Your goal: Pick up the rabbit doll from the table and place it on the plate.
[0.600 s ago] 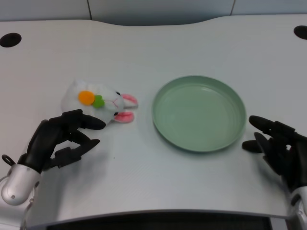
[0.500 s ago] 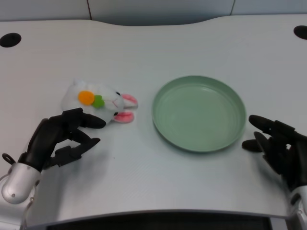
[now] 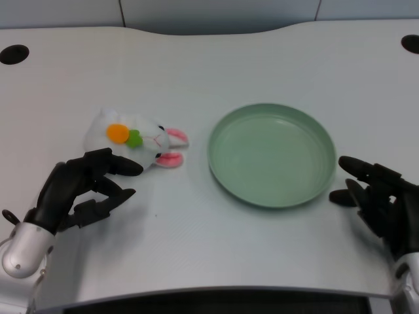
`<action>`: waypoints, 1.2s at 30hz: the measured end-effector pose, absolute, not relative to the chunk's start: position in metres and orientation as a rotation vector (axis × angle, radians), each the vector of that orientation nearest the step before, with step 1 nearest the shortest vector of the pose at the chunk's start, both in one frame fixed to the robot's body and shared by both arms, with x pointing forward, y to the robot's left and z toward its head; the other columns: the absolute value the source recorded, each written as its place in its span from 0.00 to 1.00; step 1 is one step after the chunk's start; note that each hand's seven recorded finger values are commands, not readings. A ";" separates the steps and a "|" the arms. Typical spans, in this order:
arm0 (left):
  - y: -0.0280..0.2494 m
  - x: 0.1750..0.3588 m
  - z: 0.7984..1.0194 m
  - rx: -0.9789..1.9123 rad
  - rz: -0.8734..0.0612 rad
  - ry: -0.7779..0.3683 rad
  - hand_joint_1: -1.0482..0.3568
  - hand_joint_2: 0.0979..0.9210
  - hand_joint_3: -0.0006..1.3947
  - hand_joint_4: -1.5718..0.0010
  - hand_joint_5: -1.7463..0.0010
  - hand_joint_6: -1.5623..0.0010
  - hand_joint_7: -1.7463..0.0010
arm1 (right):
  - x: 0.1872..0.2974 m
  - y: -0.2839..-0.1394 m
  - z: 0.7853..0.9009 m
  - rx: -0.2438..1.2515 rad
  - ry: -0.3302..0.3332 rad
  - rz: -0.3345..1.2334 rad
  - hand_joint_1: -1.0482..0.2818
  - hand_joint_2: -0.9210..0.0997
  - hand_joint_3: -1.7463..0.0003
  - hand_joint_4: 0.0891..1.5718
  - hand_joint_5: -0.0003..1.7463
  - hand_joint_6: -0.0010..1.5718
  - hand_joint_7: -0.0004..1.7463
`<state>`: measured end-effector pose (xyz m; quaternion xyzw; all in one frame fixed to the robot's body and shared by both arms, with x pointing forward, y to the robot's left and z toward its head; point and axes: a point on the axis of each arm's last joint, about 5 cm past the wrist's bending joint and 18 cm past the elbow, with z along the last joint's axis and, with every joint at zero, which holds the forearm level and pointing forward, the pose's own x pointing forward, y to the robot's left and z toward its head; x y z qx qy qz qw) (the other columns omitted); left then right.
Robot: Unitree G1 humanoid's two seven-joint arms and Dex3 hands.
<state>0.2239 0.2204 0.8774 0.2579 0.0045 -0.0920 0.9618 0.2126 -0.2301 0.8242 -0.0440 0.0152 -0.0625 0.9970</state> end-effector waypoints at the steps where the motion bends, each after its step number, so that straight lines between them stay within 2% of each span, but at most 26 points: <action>1: 0.220 0.224 0.877 0.521 -0.189 0.010 0.47 1.00 0.18 0.69 0.27 0.59 0.58 | 0.213 -0.230 0.824 -0.088 0.030 -0.125 0.51 0.00 0.89 0.47 0.46 0.63 0.01; 25: 0.221 0.223 0.881 0.518 -0.191 -0.009 0.49 1.00 0.18 0.69 0.27 0.59 0.60 | 0.211 -0.228 0.827 -0.095 0.043 -0.132 0.49 0.00 0.90 0.47 0.46 0.62 0.01; 29: 0.219 0.220 0.889 0.520 -0.194 -0.090 0.49 1.00 0.16 0.69 0.25 0.62 0.60 | 0.211 -0.227 0.826 -0.095 0.044 -0.131 0.49 0.00 0.89 0.47 0.46 0.63 0.01; 31: 0.217 0.220 0.897 0.539 -0.197 -0.163 0.49 1.00 0.11 0.74 0.27 0.66 0.63 | 0.211 -0.227 0.826 -0.096 0.042 -0.129 0.49 0.00 0.89 0.47 0.46 0.63 0.01; 36: 0.221 0.221 0.910 0.684 -0.194 -0.258 0.43 1.00 0.09 0.84 0.33 0.70 0.76 | 0.211 -0.225 0.826 -0.086 0.040 -0.126 0.50 0.00 0.90 0.48 0.46 0.63 0.01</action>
